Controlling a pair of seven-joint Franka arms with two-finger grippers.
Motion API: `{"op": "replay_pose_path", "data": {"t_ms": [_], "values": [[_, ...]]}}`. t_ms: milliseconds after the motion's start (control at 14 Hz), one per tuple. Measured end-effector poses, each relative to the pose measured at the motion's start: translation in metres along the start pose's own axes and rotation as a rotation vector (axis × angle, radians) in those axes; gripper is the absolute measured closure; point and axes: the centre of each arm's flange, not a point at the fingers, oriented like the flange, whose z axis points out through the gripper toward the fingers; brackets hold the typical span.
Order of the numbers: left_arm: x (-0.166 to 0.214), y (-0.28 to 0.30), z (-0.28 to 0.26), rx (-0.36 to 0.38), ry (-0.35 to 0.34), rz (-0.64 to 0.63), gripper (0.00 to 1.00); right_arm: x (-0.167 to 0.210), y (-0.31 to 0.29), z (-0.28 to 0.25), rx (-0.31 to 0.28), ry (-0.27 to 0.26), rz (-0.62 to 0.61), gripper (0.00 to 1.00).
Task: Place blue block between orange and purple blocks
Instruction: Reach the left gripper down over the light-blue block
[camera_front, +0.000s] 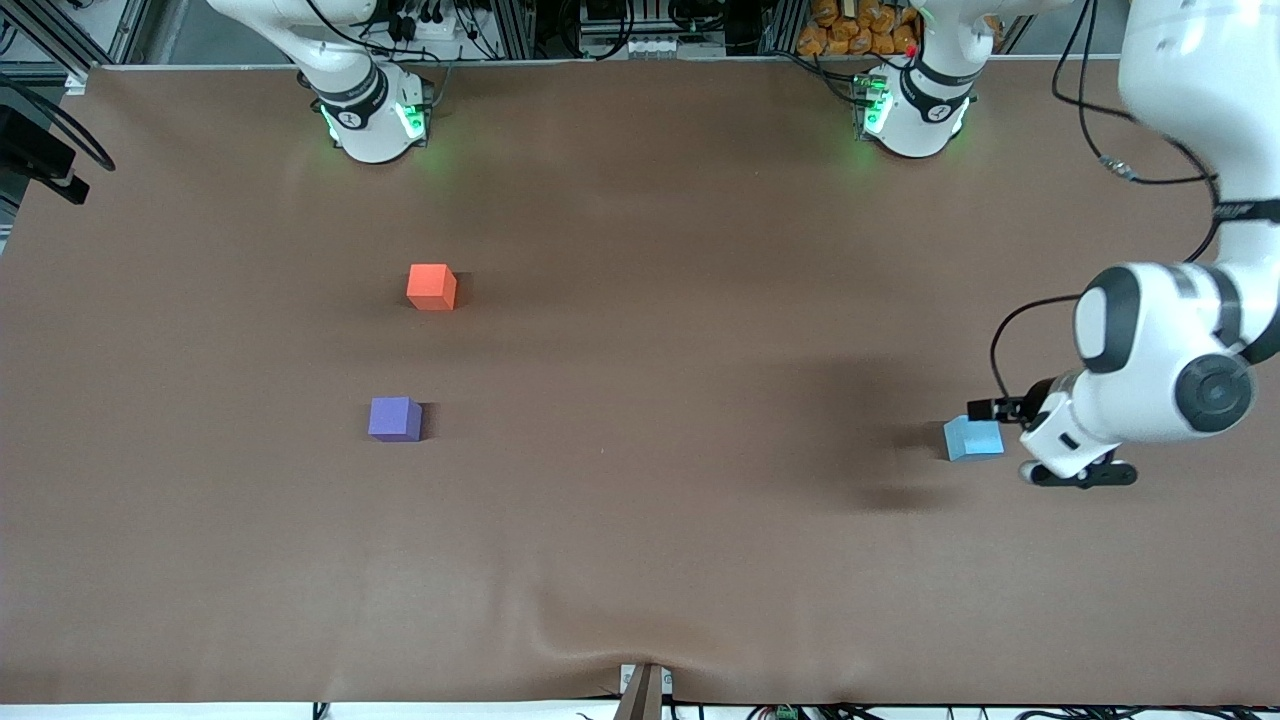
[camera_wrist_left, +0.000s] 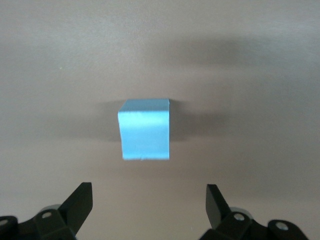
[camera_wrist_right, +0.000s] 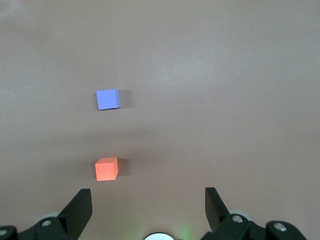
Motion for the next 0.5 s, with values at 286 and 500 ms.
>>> {"op": "replay_pose_path", "data": {"t_ms": [286,500], "values": [[0.015,-0.016,0.046,-0.009,0.033,-0.024,0.0,0.0,0.0,0.0,0.0,-0.002,0.0,0.0],[0.019,-0.013,0.079,-0.013,0.057,-0.021,0.0,0.0,0.0,0.0,0.0,-0.003,0.0,0.0]]}}
